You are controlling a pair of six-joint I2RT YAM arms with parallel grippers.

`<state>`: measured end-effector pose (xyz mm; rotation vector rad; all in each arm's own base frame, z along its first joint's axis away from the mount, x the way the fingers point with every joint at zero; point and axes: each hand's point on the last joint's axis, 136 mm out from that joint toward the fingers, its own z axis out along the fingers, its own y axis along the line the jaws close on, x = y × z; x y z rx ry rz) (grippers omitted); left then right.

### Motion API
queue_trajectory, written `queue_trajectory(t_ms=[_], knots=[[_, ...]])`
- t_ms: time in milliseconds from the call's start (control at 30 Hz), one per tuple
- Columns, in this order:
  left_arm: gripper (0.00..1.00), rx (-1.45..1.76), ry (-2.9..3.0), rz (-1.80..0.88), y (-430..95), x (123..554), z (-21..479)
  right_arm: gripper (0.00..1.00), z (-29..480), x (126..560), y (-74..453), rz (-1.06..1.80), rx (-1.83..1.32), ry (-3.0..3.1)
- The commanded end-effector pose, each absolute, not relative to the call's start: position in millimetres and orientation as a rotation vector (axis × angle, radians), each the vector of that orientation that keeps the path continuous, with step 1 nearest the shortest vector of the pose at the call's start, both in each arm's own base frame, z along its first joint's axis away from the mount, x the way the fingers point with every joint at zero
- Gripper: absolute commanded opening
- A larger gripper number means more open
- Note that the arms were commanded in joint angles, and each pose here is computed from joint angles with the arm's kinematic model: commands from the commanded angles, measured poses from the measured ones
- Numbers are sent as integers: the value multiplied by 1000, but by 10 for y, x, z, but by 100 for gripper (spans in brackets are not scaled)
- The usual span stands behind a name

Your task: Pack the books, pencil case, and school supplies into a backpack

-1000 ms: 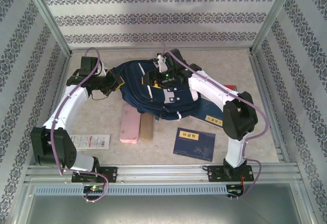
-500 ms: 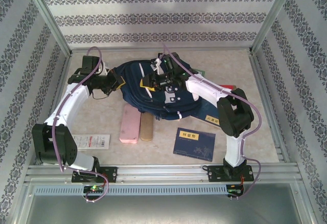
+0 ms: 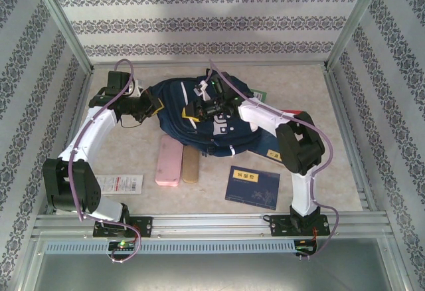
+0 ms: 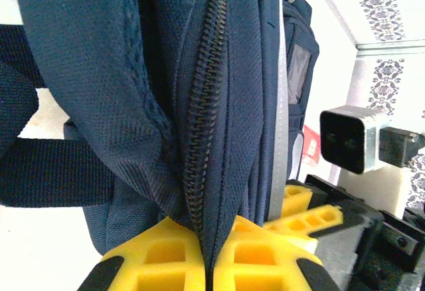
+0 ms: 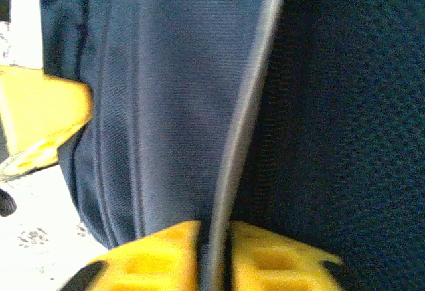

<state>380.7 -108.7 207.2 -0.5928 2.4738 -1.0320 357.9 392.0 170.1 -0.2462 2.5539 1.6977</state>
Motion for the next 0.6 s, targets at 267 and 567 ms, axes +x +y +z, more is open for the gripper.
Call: queue_trajectory(t_ms=[267,567], knots=[[5,-416,2424,-1002,-1156,3837,2329,0,2401,3772,3680,1764,-201,2360],[70,-319,2350,-783,-924,3566,2598,0,2868,4063,3363,1638,34,2419]])
